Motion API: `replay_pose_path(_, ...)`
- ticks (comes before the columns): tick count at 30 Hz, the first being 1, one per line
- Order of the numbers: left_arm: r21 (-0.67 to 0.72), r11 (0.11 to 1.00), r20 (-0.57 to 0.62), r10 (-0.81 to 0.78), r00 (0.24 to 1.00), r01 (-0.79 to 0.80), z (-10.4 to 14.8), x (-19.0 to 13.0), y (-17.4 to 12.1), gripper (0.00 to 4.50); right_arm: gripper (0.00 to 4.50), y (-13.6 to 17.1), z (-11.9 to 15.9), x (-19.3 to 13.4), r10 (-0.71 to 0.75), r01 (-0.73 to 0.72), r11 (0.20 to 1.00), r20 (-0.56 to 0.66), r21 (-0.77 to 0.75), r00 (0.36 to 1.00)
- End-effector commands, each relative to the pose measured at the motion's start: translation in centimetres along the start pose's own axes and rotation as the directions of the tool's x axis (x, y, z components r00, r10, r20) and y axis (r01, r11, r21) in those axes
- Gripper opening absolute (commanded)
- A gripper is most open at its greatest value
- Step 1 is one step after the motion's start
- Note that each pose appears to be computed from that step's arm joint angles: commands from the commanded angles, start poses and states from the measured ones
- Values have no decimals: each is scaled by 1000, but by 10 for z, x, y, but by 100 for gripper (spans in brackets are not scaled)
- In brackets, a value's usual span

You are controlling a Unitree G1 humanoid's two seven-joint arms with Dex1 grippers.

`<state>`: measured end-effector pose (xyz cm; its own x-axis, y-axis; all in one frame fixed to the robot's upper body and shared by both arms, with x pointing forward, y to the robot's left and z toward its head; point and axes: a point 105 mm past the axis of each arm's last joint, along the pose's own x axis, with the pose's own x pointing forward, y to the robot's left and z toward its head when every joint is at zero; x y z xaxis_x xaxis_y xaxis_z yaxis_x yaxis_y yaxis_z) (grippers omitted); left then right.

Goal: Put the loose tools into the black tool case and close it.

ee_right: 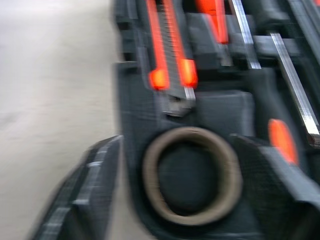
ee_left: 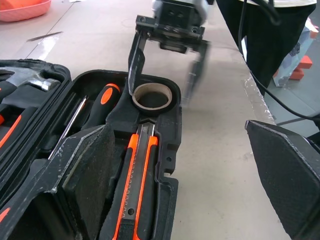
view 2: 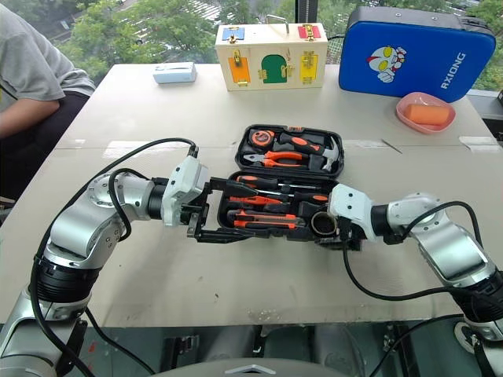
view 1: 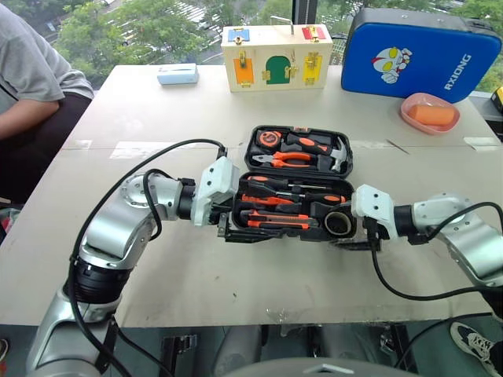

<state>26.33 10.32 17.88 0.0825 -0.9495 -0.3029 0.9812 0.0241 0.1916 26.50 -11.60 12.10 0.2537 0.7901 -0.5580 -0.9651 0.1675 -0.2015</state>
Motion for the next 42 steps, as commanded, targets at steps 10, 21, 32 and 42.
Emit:
replay_pose_path(10,-155,908,-80,382,921,-390,-29,-60,40,424,367,-57,15,-50,-243,226,963,112,147,964)
replay_pose_path(21,-132,830,-260,499,827,-542,-91,-85,64,2,0,-99,-36,-47,-349,349,935,-10,61,937)
replay_pose_path(32,-135,892,-213,398,892,-431,-88,-37,78,2,0,-87,-28,-17,-220,222,972,30,-83,975)
replay_pose_path(42,-139,974,-196,149,969,-178,-80,-7,27,2,0,-37,-18,-19,29,-19,979,49,-204,998)
